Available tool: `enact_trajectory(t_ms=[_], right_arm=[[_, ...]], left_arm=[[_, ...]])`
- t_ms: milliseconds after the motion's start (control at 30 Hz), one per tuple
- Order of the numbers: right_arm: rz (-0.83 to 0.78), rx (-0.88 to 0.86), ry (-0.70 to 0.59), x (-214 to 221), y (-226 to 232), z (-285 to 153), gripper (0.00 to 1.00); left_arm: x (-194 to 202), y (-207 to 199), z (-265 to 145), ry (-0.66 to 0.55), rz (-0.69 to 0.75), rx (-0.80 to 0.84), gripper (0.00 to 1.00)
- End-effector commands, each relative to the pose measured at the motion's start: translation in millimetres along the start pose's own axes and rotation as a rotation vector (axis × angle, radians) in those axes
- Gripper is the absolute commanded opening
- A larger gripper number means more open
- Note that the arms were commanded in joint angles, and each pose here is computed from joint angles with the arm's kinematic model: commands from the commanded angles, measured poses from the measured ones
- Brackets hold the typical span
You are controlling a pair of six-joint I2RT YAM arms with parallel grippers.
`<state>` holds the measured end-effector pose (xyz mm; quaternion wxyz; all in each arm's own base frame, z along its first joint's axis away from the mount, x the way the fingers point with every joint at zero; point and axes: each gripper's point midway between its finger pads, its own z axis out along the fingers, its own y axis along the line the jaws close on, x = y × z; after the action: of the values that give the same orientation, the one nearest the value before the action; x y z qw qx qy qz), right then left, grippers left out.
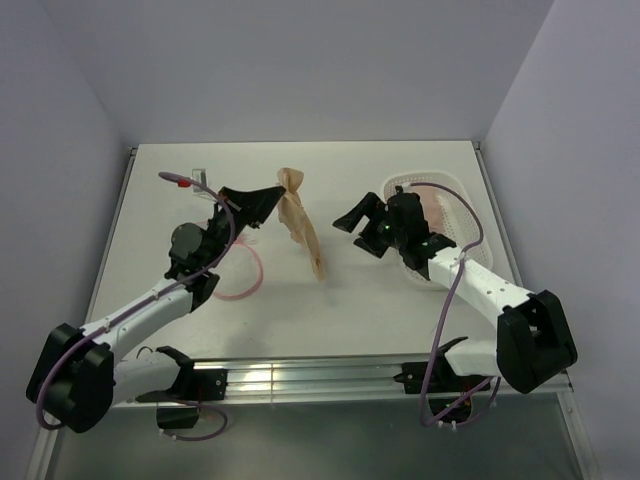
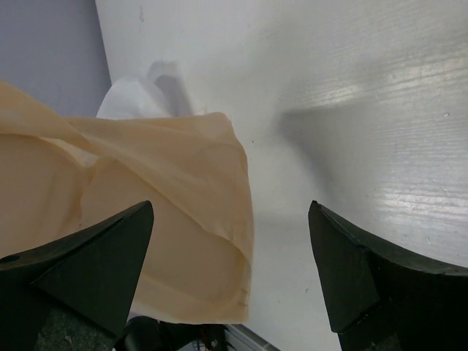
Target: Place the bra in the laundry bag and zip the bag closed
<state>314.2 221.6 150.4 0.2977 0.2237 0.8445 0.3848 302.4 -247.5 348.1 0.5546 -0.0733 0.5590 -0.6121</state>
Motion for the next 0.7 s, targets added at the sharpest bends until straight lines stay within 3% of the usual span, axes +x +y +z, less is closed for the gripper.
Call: enact_trajectory(t_ms=[0, 167, 200, 267, 300, 500, 667], right_arm=[[-0.058, -0.017, -0.053, -17.2, 15.7, -9.4, 0.94], [-0.050, -0.012, -0.034, -9.1, 4.5, -2.0, 0.94], [-0.048, -0.001, -0.023, -5.3, -1.1, 1.0, 0.94], [-0.053, 0.013, -0.011, 0.7, -6.1, 4.3, 0.94], [-0.054, 0.022, -0.002, 4.9, -9.8, 5.7, 0.94], [-0.071, 0.041, 0.052, 32.5, -20.4, 22.3, 0.94], [-0.143, 0.055, 0.105, 57.7, -15.4, 34.9, 0.93]], left_arm=[[-13.4, 11.4, -18.6, -0.113, 0.023, -0.050, 0.00], [-3.0, 60.7, -77.6, -0.192, -0.024, -0.253, 0.00], [14.4, 89.7, -98.0, -0.159, -0.041, -0.356, 0.00], [11.6, 90.5, -117.0, -0.189, -0.044, -0.372, 0.00], [28.7, 110.2, -133.3, -0.142, -0.048, -0.453, 0.00], [27.1, 110.2, -165.0, -0.154, -0.045, -0.560, 0.00], [49.5, 133.5, -187.2, -0.035, -0.050, -0.730, 0.00]])
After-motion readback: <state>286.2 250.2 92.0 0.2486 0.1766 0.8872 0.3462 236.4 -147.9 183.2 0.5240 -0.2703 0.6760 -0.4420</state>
